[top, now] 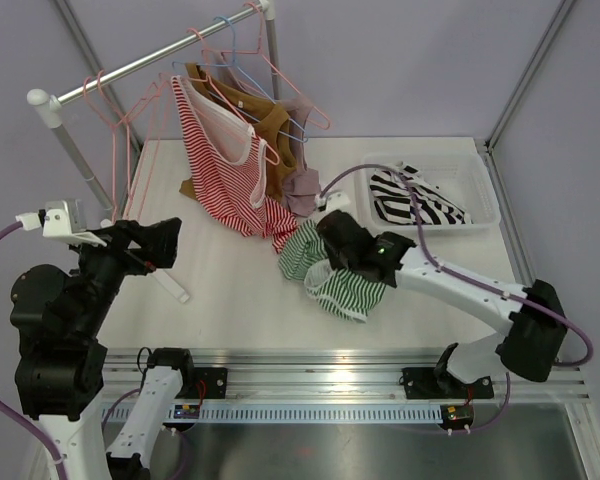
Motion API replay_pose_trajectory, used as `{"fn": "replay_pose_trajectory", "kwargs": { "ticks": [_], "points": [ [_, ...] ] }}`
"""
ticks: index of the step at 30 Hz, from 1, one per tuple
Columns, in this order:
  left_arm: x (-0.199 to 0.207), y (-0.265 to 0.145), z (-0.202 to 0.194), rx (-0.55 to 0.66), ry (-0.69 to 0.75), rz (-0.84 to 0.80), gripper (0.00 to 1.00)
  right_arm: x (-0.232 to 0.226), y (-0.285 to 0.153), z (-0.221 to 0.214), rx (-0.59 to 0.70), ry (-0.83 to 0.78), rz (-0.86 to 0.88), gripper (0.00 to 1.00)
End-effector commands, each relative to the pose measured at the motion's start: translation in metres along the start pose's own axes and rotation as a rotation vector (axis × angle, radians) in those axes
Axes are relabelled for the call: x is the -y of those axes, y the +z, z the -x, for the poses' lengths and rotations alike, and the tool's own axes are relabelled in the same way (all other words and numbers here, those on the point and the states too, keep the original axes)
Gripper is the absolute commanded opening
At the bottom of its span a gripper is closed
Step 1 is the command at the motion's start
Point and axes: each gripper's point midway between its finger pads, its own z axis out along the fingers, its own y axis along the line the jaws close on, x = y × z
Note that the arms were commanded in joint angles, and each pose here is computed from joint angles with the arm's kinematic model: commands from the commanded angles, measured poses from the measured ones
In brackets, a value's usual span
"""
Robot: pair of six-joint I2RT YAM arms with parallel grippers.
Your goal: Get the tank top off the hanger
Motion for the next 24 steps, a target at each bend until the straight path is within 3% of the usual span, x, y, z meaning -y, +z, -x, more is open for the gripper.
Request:
{"fn": "replay_pose_trajectory", "kwargs": {
  "ticks": [1,10,14,18,24],
  "points": [
    [0.005,0.000,-0.004,-0.019,0.072,-0.050,0.99,0.067,-0.060,0.087,0.240,0.077,-0.151,0.00],
    [0.001,-0.003,-0.017,-0.052,0.072,-0.044,0.99,0.215,-0.121,0.175,0.478,0.279,-0.491,0.00],
    [0.005,-0.005,-0.014,-0.052,0.068,-0.057,0.99,0.278,-0.121,0.181,0.493,0.371,-0.654,0.00],
    [0.009,-0.007,-0.009,-0.047,0.071,-0.066,0.99,0.314,-0.108,0.196,0.565,0.361,-0.680,0.00],
    [0.011,-0.008,-0.006,-0.047,0.066,-0.068,0.99,0.354,-0.044,0.168,0.392,0.405,-0.557,0.00]
  ]
}}
